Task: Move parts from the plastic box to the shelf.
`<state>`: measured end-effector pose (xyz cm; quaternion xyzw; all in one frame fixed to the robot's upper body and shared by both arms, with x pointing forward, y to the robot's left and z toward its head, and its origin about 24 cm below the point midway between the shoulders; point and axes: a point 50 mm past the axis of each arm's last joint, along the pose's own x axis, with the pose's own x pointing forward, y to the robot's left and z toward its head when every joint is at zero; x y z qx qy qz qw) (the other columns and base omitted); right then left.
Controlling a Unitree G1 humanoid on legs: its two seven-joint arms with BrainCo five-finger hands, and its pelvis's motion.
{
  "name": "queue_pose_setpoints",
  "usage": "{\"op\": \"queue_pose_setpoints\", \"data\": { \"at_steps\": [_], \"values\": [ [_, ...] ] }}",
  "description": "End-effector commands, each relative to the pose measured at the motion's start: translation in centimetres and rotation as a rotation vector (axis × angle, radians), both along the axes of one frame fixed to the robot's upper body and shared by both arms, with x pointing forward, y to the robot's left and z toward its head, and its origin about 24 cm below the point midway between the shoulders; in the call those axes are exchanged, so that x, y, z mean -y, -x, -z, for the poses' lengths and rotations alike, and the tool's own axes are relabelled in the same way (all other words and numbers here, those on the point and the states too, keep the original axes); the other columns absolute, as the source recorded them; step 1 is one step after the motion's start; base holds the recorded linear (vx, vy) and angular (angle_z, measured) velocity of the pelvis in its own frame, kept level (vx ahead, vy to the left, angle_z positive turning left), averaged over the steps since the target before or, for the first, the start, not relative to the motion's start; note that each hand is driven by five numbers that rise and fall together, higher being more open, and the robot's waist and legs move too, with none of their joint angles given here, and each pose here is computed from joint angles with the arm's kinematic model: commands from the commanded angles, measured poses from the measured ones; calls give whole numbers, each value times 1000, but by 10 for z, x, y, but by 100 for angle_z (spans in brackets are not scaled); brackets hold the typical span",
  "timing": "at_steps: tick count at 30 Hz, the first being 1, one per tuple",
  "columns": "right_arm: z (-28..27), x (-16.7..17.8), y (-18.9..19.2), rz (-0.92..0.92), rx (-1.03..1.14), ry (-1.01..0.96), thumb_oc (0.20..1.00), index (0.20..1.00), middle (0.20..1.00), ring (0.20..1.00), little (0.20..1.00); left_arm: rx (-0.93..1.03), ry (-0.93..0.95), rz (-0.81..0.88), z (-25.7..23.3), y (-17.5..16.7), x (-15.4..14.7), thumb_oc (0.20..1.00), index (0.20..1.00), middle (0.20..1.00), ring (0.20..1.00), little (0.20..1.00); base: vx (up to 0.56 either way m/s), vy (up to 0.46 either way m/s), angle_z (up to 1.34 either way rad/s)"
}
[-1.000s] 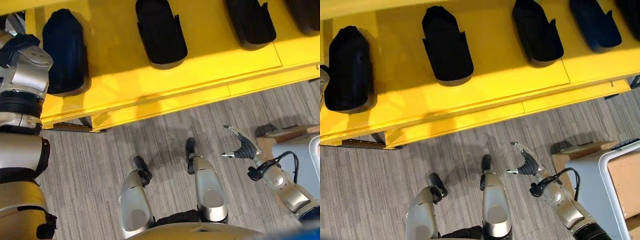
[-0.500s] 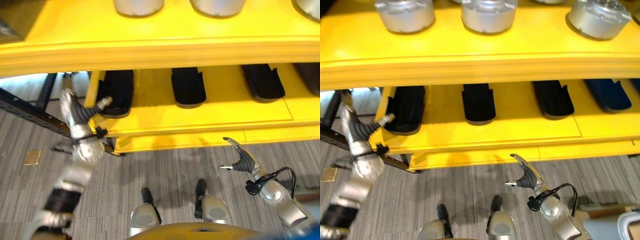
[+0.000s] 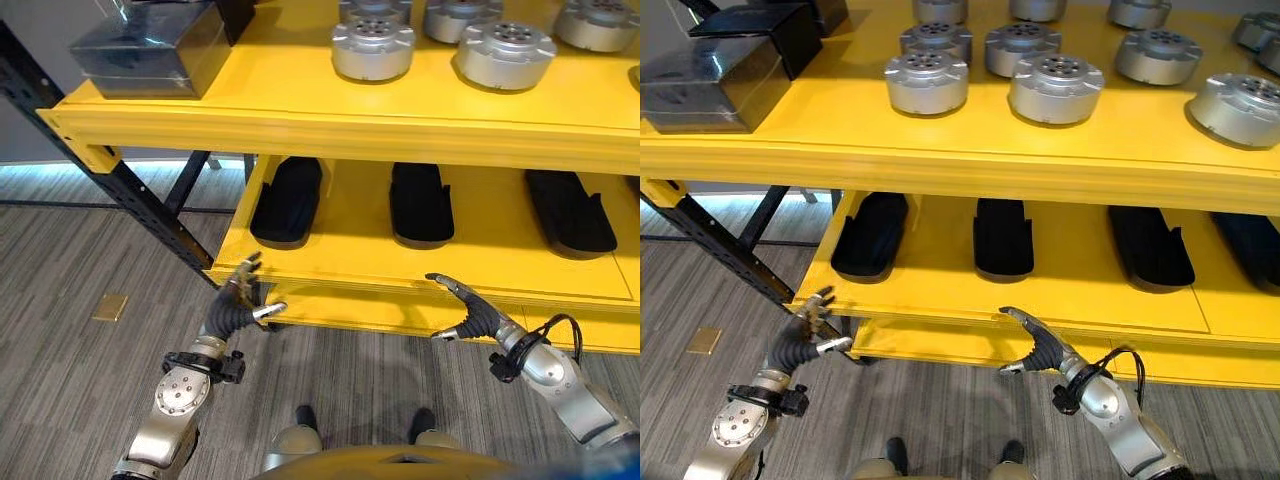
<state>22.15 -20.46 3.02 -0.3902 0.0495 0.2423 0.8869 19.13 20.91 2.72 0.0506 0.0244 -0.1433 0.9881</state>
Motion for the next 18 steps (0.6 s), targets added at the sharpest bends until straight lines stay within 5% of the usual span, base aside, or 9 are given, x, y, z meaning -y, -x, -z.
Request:
{"op": "queue_pose_setpoints", "data": {
  "at_steps": [1, 7, 18],
  "values": [
    [-14, -7, -12, -36, 58, -30, 1000, 1000, 1000, 1000, 1000, 121, 67, 211, -28, -18, 4, 1000, 1000, 1000, 1000, 1000, -30, 242, 8],
    [-8, -5, -10, -24, 53, -39, 1000, 1000, 1000, 1000, 1000, 5, 201, 391, -16, -11, 7, 1000, 1000, 1000, 1000, 1000, -43, 166, -3],
    [-22, -5, -13, -106, 75, -40, 1000, 1000, 1000, 1000, 1000, -117, 377, 321, 4, -11, 10, 1000, 1000, 1000, 1000, 1000, -24, -46, -27]
  ]
}}
